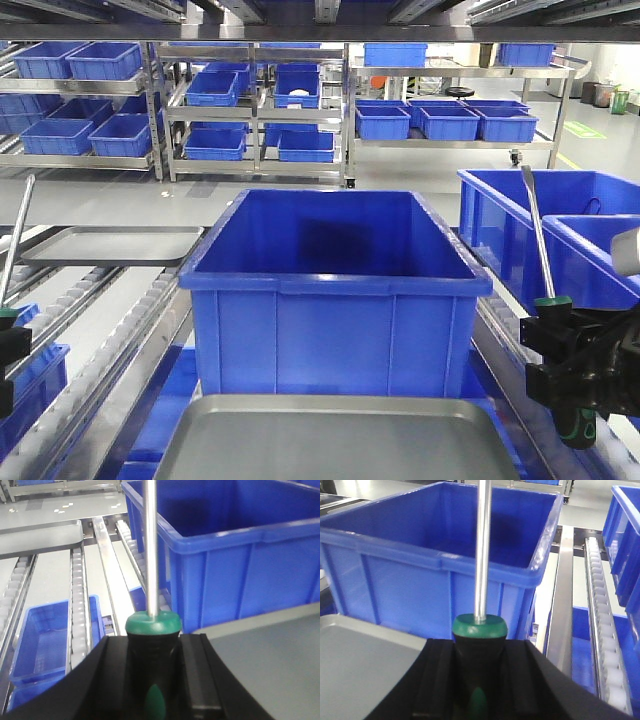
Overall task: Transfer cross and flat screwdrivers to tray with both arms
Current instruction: 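Move both grippers over the grey metal tray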
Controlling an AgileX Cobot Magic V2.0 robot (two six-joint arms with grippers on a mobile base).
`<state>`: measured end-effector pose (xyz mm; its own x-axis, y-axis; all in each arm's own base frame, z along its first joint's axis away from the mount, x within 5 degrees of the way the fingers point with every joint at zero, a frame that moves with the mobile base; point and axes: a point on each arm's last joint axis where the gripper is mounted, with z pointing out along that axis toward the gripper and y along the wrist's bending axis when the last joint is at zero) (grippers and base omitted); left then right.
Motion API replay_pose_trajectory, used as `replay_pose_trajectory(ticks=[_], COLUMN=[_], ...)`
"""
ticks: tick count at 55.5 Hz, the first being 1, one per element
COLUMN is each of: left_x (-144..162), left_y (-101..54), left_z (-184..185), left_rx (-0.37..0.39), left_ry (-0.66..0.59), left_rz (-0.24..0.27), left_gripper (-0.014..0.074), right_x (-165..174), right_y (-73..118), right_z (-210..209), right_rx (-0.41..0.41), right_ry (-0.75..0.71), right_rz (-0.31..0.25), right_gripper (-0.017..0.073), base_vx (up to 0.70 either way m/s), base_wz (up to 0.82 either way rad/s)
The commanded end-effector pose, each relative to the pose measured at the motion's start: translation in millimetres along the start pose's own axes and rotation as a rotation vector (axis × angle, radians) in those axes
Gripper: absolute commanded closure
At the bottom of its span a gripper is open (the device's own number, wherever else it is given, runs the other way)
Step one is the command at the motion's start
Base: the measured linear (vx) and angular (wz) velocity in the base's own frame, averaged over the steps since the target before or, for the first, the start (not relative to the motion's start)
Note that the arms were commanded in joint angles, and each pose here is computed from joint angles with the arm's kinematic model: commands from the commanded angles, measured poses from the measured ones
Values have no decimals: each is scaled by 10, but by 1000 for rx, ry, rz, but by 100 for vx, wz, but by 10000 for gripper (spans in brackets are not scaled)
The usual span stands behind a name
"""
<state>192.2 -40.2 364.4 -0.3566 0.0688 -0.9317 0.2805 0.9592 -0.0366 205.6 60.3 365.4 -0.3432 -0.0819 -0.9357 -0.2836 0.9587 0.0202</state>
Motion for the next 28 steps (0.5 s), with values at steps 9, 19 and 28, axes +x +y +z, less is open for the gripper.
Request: replay_pose_trajectory(ticks=[9, 19, 28], left_x=[-165, -165, -165], left_y=[4, 4, 4], left_z=[-63, -63, -63], left_rx=[-17, -17, -17], left_ry=[-113, -113, -113], left_rz=[-20, -20, -20], left_gripper=[594, 594, 594], right_x=[-199, -199, -199], right_y=[-4, -4, -4], right_z=[-93, -93, -93], right_rx=[5, 5, 5], right_ry=[-139, -139, -139], right_rz=[-8, -8, -8], right_gripper=[567, 567, 567], base_vx=[10, 6, 3], base_wz=[-2, -1, -1])
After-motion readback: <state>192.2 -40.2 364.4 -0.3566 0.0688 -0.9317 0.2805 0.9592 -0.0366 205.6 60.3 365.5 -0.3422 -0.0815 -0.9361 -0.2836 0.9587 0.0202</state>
